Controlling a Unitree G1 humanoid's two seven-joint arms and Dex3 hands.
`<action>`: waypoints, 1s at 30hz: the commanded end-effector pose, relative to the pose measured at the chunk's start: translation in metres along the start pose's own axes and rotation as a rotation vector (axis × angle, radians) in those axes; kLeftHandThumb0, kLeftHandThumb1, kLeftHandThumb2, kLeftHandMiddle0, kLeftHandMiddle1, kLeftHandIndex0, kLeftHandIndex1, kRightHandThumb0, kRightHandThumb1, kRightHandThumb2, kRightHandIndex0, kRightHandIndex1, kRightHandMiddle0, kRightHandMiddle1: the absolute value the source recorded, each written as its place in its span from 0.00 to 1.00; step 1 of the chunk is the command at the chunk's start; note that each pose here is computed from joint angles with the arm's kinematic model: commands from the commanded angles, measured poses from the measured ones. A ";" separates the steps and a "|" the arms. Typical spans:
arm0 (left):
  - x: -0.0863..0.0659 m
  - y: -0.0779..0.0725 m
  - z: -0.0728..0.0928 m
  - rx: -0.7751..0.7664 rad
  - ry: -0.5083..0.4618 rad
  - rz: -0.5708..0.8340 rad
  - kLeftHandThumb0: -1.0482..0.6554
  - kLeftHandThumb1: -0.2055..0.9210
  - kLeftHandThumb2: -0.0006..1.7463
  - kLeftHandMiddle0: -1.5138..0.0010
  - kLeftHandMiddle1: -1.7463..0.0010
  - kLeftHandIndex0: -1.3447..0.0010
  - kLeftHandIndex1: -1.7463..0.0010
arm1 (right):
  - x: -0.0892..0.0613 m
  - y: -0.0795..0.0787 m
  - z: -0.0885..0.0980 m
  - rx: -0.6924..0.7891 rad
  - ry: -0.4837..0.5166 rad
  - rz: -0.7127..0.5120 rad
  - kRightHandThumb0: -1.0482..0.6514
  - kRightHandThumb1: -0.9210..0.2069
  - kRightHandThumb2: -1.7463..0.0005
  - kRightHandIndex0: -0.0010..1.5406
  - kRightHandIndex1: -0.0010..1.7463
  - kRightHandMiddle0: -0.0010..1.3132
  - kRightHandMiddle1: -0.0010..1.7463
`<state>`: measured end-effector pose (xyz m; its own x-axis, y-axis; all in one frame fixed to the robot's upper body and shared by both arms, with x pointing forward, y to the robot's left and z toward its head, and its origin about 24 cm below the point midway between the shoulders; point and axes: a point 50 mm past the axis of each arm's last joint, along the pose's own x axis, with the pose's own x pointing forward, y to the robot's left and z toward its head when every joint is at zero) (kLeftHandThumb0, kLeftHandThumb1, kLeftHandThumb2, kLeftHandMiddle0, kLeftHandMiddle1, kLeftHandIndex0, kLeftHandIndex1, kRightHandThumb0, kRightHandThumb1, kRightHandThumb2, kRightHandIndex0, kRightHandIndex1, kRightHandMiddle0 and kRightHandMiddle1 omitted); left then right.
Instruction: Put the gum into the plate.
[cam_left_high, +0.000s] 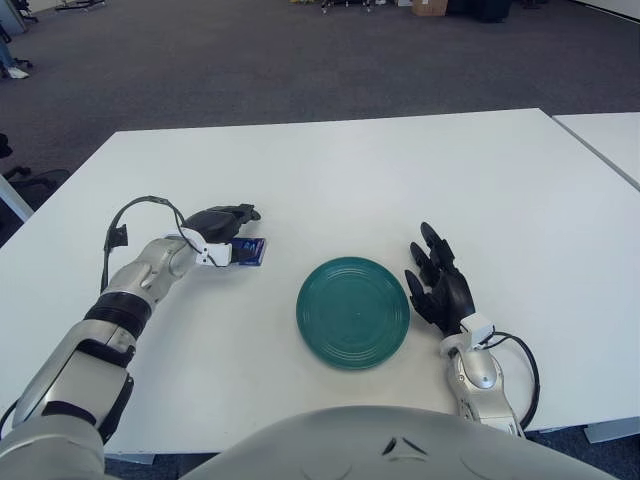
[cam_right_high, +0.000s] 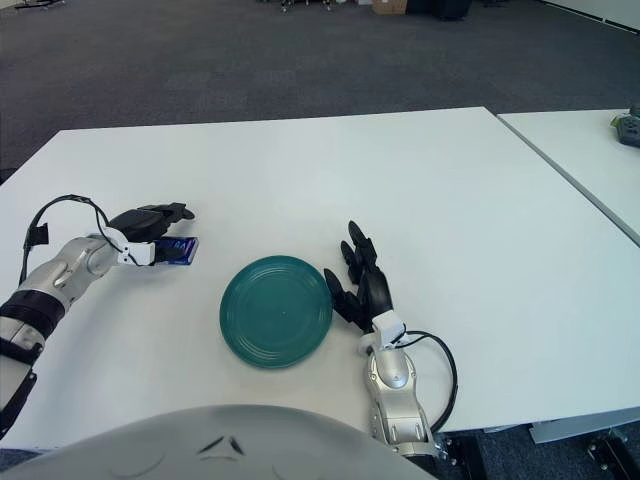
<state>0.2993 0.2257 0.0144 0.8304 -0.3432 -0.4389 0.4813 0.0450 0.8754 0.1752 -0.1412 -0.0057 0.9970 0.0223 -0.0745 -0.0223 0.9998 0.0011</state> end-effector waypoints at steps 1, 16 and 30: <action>0.004 0.001 0.002 -0.013 -0.013 -0.050 0.00 1.00 0.32 0.87 1.00 1.00 0.46 | -0.014 -0.003 -0.029 0.032 0.170 -0.015 0.17 0.00 0.85 0.18 0.00 0.00 0.16; 0.006 -0.032 0.007 -0.015 -0.038 -0.222 0.03 1.00 0.21 0.87 0.99 1.00 0.48 | -0.012 -0.003 -0.031 0.046 0.182 -0.022 0.16 0.00 0.77 0.17 0.00 0.00 0.13; 0.005 -0.054 0.019 -0.003 -0.068 -0.303 0.08 1.00 0.11 0.85 0.99 1.00 0.52 | -0.010 -0.004 -0.031 0.056 0.186 -0.033 0.16 0.00 0.75 0.17 0.00 0.00 0.12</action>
<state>0.2985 0.2134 0.0036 0.7507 -0.3893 -0.5337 0.5832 0.0111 0.8123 0.1781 -0.1431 -0.0078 0.9965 0.0087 -0.0829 -0.0063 0.9996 0.0289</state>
